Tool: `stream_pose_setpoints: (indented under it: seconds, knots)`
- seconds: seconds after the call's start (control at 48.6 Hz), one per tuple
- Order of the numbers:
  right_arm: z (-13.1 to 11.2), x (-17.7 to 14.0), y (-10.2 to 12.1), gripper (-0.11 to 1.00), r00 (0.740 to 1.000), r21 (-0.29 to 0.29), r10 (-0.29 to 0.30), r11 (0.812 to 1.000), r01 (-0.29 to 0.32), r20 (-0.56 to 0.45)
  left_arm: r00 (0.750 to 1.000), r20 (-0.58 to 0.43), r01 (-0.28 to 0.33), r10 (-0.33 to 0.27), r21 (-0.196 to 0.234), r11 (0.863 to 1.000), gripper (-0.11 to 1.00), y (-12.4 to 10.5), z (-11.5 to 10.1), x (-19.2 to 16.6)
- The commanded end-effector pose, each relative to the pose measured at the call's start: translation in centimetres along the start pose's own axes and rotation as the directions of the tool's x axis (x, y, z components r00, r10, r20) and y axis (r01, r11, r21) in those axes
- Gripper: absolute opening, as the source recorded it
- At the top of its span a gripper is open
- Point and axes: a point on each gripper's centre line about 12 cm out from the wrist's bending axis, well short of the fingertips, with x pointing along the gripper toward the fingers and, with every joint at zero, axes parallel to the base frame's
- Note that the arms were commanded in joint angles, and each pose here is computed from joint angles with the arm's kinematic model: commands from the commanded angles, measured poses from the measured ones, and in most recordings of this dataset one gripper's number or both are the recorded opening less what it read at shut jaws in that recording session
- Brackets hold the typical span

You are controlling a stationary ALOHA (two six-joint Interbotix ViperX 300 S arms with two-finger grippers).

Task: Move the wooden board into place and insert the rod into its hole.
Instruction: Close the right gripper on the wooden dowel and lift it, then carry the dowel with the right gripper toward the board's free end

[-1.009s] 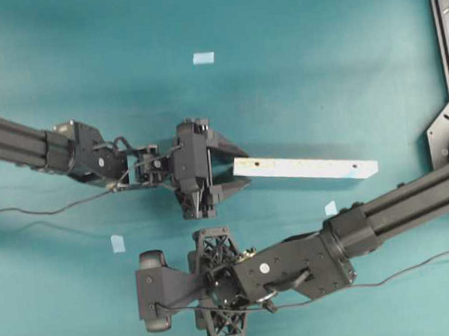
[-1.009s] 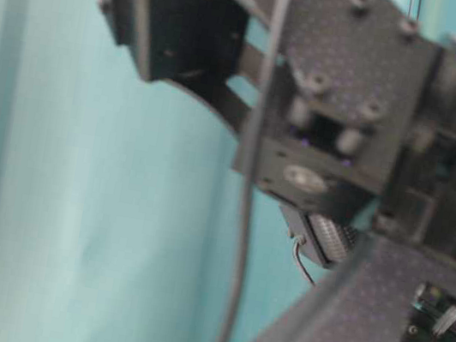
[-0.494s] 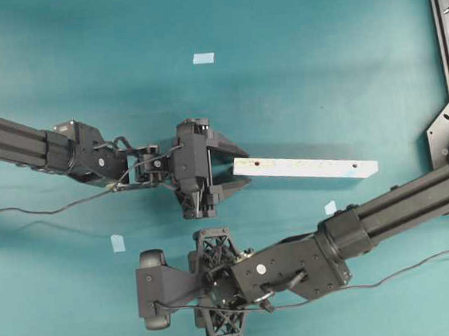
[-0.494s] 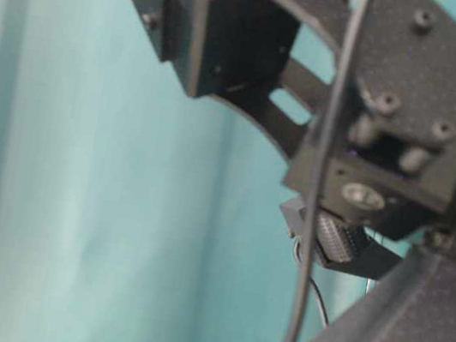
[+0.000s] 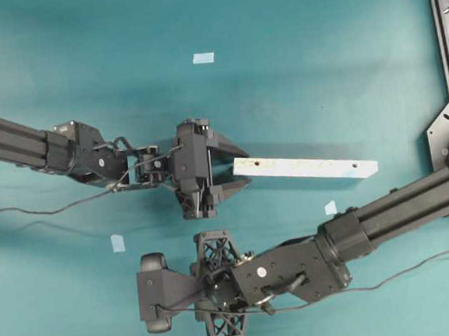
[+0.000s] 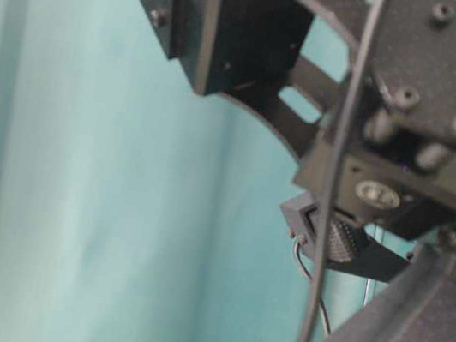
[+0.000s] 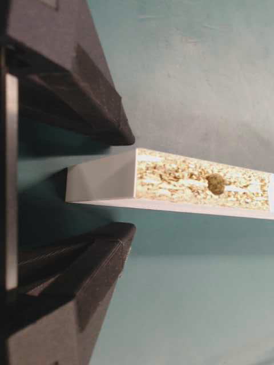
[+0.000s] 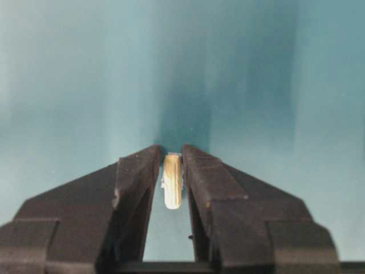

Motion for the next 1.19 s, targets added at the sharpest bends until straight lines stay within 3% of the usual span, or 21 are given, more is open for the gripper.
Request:
stream_pose_setpoints:
  seconds: [0.0, 0.206, 0.35, 0.618, 0.844, 1.174]
  knots:
    - [0.6, -1.1, 0.6, 0.28, 0.999, -0.003, 0.019, 1.0, -0.019, 0.03, 1.0, -0.012, 0.026, -0.025, 0.019, 0.999, 0.73, -1.1, -0.1, -0.1]
    - [0.7, -1.1, 0.6, 0.24, 0.999, -0.009, 0.017, 1.0, -0.017, 0.036, 1.0, -0.013, 0.026, -0.026, 0.014, 1.0, 0.73, -1.1, -0.1, -0.1]
    - [1.0, -1.6, 0.6, 0.09, 0.998, -0.028, 0.012, 1.0, -0.01, 0.058, 1.0, -0.015, 0.026, -0.026, 0.012, 1.0, 0.73, -1.1, -0.1, -0.1]
    - [2.1, -4.4, 0.5, 0.09, 0.992, -0.072, 0.002, 0.997, 0.007, 0.122, 0.999, -0.027, 0.026, -0.026, 0.011, 1.0, 0.73, -1.1, -0.3, -0.1]
    - [3.5, -8.6, 0.3, 0.09, 0.976, -0.131, -0.017, 0.99, 0.046, 0.217, 0.999, -0.033, 0.028, -0.028, 0.012, 1.0, 0.73, -1.1, -0.4, -0.1]
    - [2.6, -13.7, -0.6, 0.09, 0.941, -0.174, 0.037, 0.985, 0.024, 0.337, 0.999, -0.025, 0.028, -0.027, 0.012, 1.0, 0.73, -1.1, -0.1, 0.0]
